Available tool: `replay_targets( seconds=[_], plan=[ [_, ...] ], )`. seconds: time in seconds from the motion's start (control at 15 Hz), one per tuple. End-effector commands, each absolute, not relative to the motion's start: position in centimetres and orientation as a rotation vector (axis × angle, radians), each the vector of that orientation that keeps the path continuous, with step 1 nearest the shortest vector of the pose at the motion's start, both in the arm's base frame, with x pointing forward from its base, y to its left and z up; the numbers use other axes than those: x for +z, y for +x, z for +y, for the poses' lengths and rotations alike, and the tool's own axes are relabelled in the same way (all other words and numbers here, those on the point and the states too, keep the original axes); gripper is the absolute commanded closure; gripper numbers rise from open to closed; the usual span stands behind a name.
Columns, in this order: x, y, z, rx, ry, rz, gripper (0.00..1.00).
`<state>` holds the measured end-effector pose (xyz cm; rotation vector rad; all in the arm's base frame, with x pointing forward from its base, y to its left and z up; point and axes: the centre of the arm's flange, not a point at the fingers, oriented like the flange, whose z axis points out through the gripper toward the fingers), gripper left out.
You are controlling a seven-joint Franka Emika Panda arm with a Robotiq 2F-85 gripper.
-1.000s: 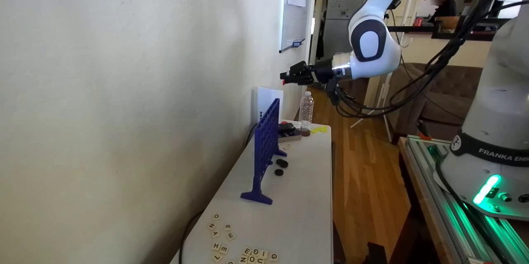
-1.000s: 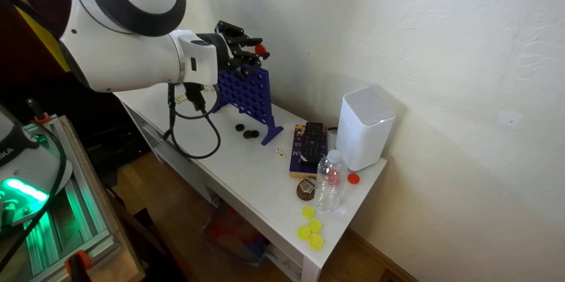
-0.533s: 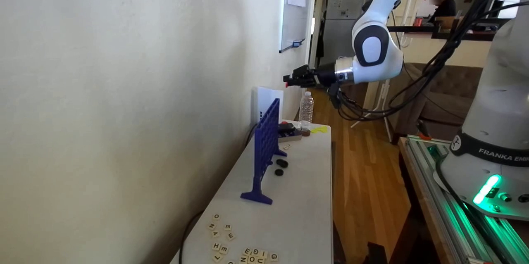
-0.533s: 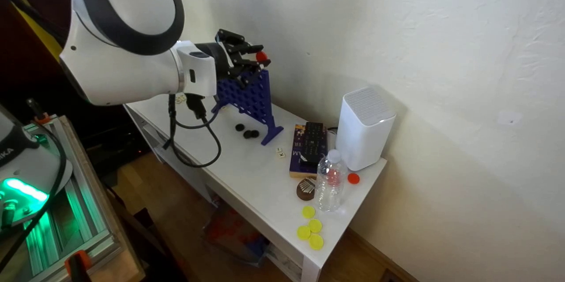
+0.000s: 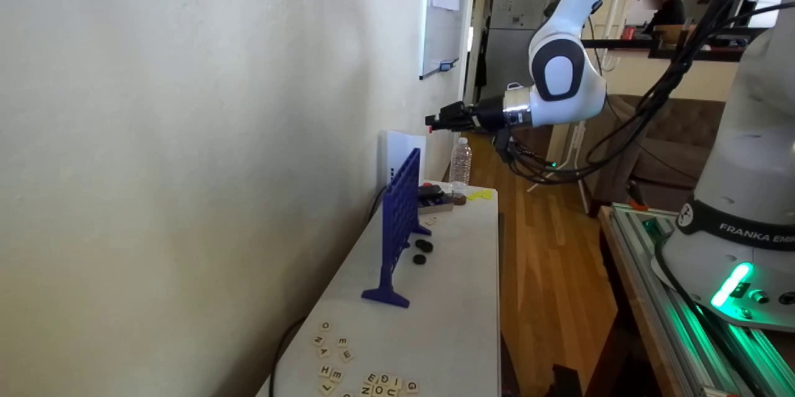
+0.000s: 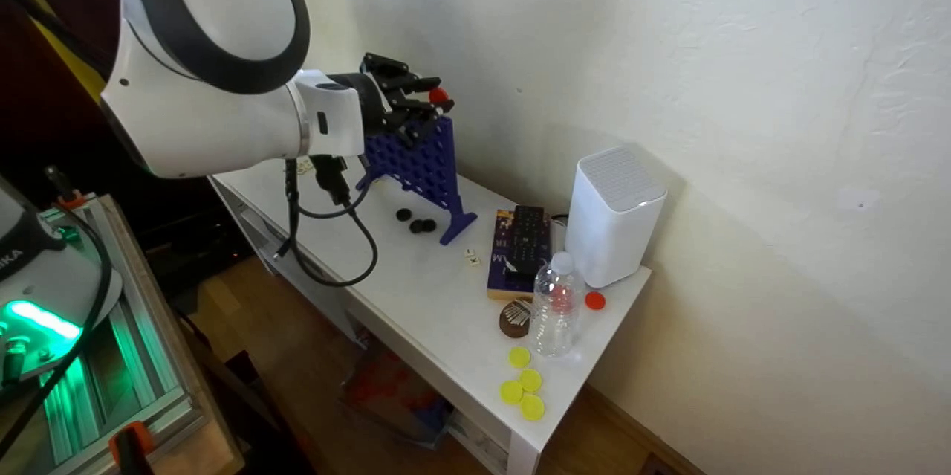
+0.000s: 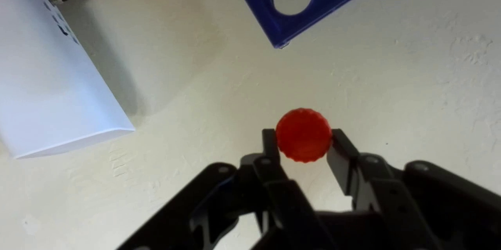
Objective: Move the orange object to the right
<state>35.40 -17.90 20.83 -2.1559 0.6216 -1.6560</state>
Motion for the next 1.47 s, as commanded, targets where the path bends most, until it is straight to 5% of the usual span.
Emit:
replay_targets(
  seconds=[0.0, 0.07, 0.13, 1.4],
  plan=[
    [20.8, 35.4, -17.8, -1.656, -2.157, 0.617, 0.61],
    [20.8, 35.5, -17.8, -1.655, -2.157, 0.615, 0.61],
    [20.8, 35.5, -17.7, -1.655, -2.158, 0.613, 0.86],
    [20.7, 39.0, -12.5, -1.744, -2.250, 0.321, 0.86]
  ],
)
